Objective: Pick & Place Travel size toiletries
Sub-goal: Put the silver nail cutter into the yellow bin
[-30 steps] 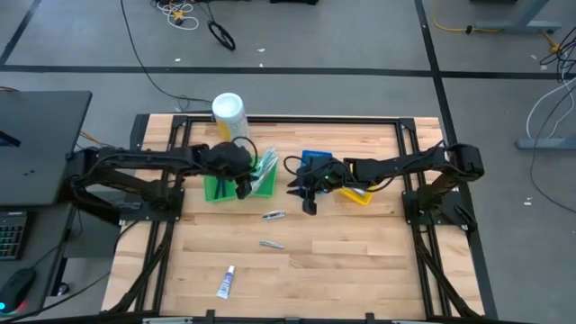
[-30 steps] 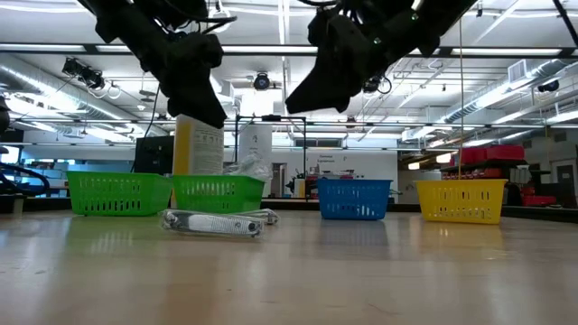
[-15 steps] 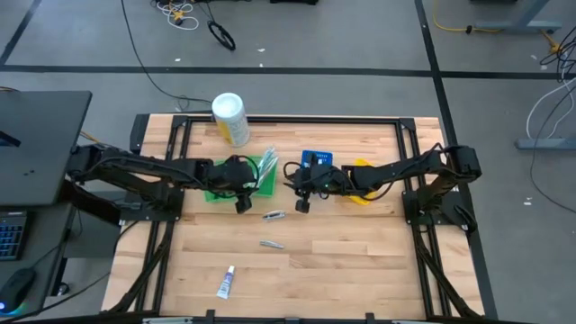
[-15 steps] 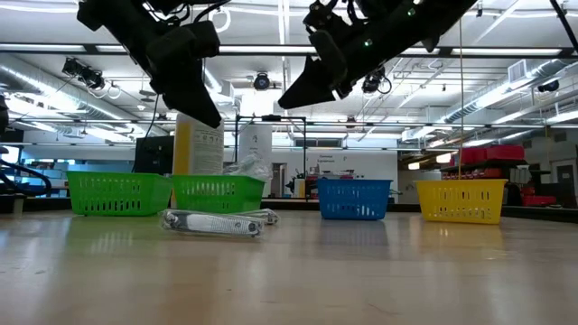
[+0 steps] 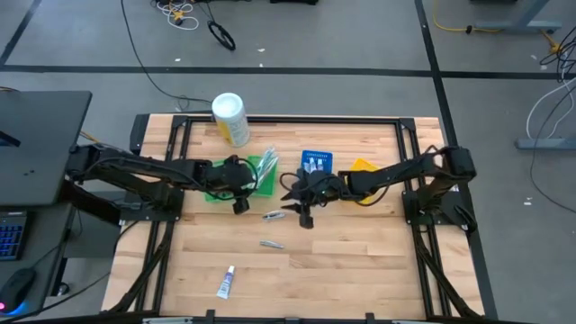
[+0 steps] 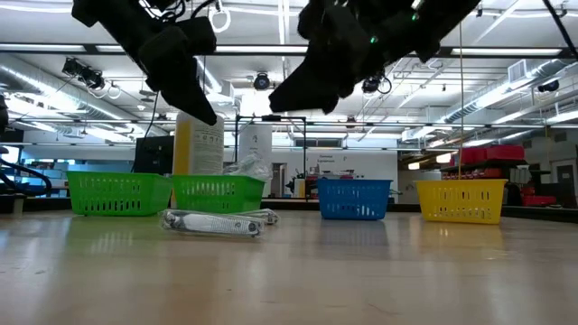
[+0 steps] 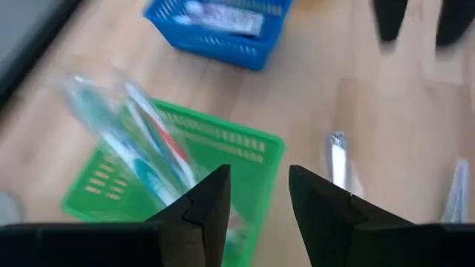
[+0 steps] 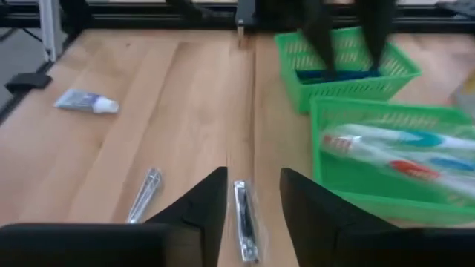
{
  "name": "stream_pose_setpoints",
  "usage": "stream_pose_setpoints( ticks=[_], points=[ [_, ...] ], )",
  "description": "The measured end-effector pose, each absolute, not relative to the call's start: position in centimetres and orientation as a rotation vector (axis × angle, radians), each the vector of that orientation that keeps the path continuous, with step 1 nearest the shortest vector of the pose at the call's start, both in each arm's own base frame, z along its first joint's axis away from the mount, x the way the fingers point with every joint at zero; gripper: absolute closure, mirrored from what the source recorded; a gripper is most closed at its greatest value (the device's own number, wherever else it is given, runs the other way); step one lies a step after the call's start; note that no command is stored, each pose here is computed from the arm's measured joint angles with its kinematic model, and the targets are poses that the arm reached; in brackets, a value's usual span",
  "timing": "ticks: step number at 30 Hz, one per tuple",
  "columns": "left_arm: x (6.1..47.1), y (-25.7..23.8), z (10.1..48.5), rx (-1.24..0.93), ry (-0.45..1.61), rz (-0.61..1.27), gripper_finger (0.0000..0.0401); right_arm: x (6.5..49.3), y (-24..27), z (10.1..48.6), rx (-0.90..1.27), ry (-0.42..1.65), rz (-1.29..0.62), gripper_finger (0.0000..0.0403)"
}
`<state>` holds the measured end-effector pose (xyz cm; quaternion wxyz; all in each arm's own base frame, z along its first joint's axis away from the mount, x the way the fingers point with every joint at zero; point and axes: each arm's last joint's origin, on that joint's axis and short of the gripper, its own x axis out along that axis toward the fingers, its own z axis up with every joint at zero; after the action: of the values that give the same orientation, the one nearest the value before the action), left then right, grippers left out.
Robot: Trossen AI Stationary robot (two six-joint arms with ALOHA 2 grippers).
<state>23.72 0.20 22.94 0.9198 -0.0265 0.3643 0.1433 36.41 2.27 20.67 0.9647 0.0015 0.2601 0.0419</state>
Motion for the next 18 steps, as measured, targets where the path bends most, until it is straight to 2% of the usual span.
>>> stream_pose_setpoints(
  ticks=[8, 18],
  points=[
    [21.6, 0.9, 24.8, 0.03, 0.691, 0.52, 0.0256, 38.5, 2.5, 16.5, 0.007, 0.511, 0.107, 0.0215],
    [20.5, 1.0, 26.2, -0.001, 0.606, 0.536, 0.0256, 38.9, 2.6, 12.0, 0.011, 0.64, 0.116, 0.021]
  ],
)
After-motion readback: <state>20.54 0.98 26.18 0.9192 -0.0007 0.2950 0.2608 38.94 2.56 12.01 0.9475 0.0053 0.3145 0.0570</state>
